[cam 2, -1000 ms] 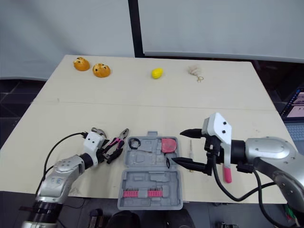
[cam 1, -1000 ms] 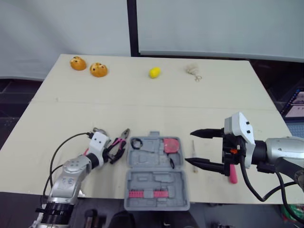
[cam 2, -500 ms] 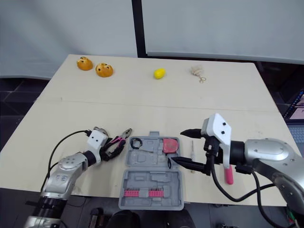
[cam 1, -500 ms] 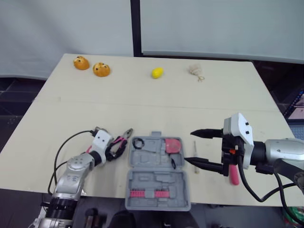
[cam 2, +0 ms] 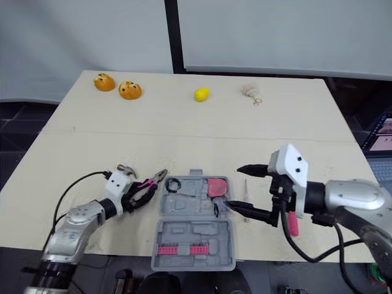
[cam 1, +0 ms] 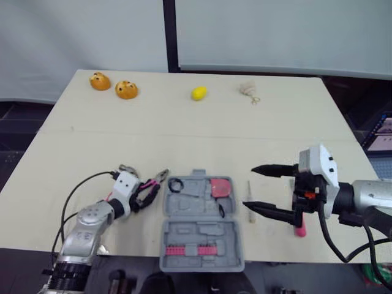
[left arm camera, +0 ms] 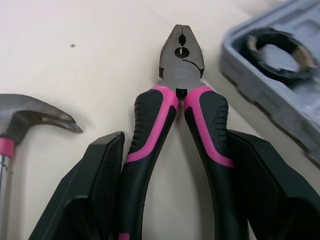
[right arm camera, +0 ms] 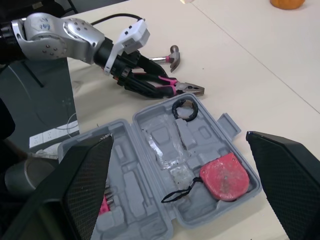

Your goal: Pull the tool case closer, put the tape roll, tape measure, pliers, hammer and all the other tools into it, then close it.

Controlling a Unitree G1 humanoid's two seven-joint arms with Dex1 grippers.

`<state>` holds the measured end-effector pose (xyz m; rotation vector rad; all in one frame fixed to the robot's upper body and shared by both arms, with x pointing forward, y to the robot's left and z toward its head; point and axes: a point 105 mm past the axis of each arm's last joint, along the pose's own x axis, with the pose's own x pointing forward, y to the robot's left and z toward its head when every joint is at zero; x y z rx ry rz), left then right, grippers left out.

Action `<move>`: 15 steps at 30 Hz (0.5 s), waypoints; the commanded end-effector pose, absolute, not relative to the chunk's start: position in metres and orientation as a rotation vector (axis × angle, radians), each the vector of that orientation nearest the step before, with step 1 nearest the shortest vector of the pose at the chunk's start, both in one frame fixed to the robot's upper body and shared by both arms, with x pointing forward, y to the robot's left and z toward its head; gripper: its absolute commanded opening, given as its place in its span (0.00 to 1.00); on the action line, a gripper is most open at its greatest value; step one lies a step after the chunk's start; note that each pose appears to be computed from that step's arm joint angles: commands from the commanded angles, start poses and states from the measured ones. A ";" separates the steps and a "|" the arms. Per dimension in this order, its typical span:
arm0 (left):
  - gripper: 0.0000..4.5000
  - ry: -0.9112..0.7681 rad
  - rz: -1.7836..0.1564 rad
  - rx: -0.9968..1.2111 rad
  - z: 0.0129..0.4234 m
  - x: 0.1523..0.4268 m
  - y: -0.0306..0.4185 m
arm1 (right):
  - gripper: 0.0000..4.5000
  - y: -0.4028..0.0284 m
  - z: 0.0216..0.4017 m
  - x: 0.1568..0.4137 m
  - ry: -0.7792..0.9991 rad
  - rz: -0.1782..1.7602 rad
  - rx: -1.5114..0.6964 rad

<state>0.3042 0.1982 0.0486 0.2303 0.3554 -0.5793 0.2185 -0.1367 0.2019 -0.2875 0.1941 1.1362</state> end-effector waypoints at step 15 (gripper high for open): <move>0.62 0.240 -1.443 0.577 0.162 0.248 0.159 | 1.00 -0.144 0.210 0.198 0.216 1.177 -0.393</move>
